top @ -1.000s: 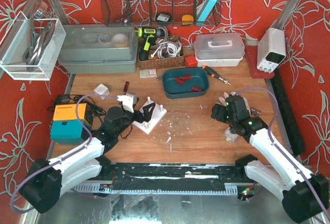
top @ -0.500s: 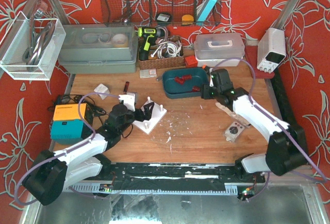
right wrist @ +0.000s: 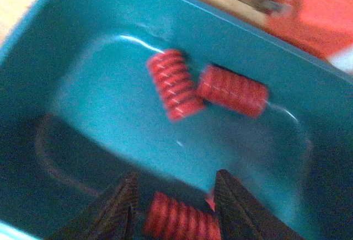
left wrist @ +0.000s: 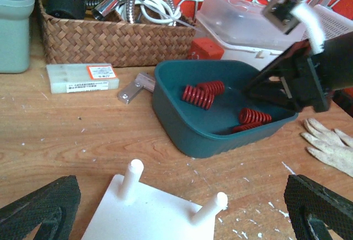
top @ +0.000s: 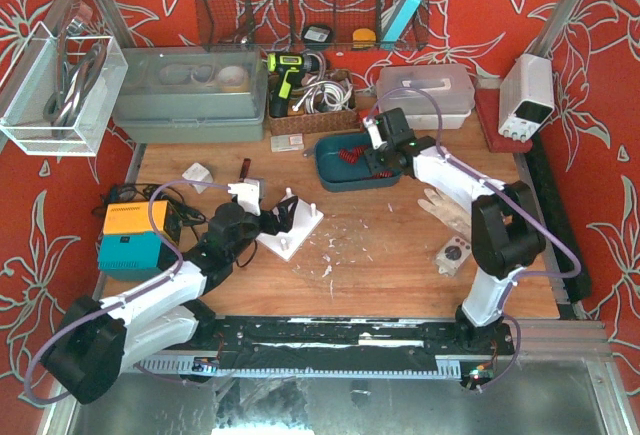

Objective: Install the large spring

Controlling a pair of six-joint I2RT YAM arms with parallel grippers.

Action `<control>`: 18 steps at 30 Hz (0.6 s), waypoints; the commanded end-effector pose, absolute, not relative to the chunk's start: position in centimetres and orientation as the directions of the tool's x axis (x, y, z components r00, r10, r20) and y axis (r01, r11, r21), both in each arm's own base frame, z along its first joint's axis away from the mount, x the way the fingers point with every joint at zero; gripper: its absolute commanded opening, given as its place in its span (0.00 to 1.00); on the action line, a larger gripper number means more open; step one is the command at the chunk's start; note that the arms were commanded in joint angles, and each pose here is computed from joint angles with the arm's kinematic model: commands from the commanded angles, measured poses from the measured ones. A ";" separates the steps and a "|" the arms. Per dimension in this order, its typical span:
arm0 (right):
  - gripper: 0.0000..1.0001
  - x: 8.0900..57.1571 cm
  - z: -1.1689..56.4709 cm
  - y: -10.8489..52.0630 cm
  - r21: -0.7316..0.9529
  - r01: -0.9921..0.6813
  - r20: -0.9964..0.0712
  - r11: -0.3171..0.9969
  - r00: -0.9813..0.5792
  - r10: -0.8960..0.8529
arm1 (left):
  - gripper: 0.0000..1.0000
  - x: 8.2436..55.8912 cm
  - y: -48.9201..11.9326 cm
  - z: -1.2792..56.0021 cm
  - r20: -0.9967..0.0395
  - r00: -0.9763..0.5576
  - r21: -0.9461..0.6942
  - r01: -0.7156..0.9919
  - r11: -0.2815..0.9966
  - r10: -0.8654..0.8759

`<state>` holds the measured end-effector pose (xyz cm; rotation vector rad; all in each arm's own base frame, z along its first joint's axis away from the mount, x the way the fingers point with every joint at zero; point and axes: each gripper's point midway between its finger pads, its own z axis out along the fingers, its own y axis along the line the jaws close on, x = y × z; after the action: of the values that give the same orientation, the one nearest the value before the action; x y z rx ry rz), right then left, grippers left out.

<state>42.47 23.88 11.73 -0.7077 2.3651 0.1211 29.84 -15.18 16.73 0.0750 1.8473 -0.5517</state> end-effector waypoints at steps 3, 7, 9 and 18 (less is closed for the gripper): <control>0.39 44.6 10.1 28.3 -0.221 -0.630 -0.604 0.744 -0.511 -0.612 | 1.00 30.0 -14.9 17.0 -0.919 -0.327 -0.324 0.308 0.894 -0.220; 0.36 45.8 8.6 28.5 -0.251 -0.628 -0.580 0.737 -0.511 -0.634 | 1.00 30.0 -14.9 17.1 -0.919 -0.325 -0.327 0.309 0.893 -0.224; 0.35 46.1 8.2 28.7 -0.253 -0.630 -0.580 0.735 -0.510 -0.636 | 1.00 29.9 -15.0 17.3 -0.918 -0.324 -0.332 0.313 0.890 -0.229; 0.34 46.9 6.5 28.8 -0.268 -0.637 -0.531 0.723 -0.528 -0.662 | 1.00 29.8 -15.0 17.5 -0.918 -0.319 -0.337 0.318 0.886 -0.235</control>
<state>46.11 29.13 7.04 -0.9573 2.2940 0.0117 29.87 -15.04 16.97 0.0677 1.8388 -0.5466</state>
